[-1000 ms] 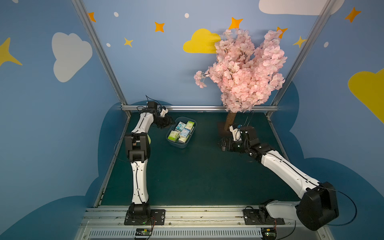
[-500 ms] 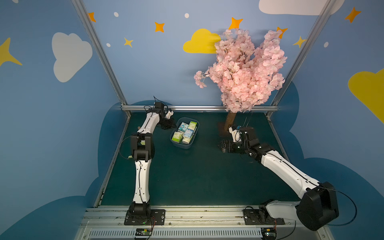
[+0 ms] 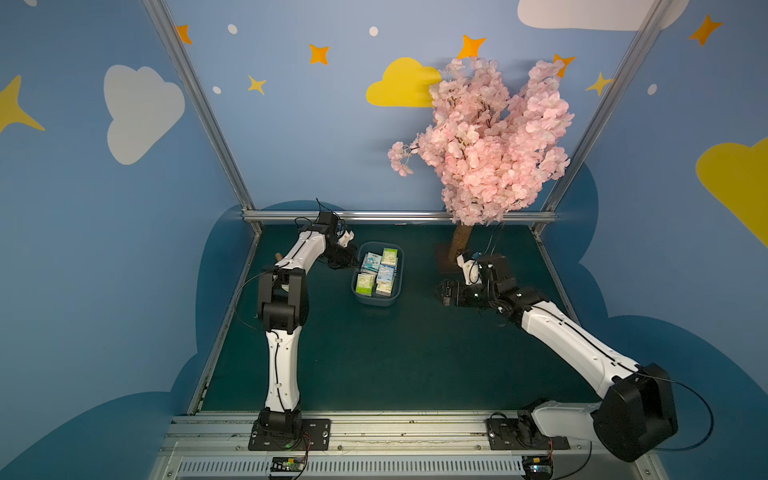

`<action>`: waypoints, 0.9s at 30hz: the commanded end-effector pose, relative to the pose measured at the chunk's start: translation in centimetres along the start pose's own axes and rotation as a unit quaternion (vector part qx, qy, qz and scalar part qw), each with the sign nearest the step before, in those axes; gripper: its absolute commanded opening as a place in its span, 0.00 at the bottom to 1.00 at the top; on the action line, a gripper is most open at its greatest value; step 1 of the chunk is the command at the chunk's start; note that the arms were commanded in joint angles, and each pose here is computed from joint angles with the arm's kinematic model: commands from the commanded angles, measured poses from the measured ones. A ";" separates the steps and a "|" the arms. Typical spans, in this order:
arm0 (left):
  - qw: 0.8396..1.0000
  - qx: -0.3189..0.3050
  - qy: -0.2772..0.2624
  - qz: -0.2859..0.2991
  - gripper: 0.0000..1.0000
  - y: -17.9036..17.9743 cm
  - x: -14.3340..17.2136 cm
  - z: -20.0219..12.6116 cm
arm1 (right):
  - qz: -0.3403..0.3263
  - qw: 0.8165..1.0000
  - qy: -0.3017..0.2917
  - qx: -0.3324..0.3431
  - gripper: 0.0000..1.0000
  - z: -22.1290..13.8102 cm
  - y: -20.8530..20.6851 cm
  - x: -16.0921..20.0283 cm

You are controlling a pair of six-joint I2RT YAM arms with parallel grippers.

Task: Take the pocket tissues out of the storage box
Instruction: Move the storage box to the center of the board.

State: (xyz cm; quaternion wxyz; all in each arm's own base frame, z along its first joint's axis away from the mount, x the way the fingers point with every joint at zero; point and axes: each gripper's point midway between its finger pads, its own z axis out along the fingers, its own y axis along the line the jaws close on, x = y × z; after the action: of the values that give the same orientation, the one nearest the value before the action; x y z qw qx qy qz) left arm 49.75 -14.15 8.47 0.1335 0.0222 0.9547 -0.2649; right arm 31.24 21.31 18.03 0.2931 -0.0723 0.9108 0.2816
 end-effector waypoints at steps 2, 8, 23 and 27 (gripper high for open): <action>0.999 0.001 -0.037 -0.015 0.03 -2.6 0.5 -1.6 | 0.019 1.000 -0.003 0.010 0.98 -0.1 -0.1 0.2; 0.998 -0.018 -0.043 -0.048 0.03 -3.8 2.7 -2.1 | 0.048 0.999 0.003 0.019 0.98 0.8 -0.4 0.7; 0.995 -0.054 -0.026 -0.082 0.08 -3.7 6.4 -0.4 | 0.050 0.998 0.023 0.019 0.98 2.1 0.0 1.4; 0.994 -0.069 -0.027 -0.082 0.22 -3.3 6.5 -0.9 | 0.049 0.998 0.022 0.022 0.98 1.9 -0.1 1.5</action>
State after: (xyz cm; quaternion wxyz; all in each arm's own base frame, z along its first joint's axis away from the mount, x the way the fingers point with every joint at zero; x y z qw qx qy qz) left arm 43.30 -16.95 8.02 0.1313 -0.0726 0.9649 -0.2153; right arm 31.06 22.33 15.85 0.2580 -0.0267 0.9250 0.2776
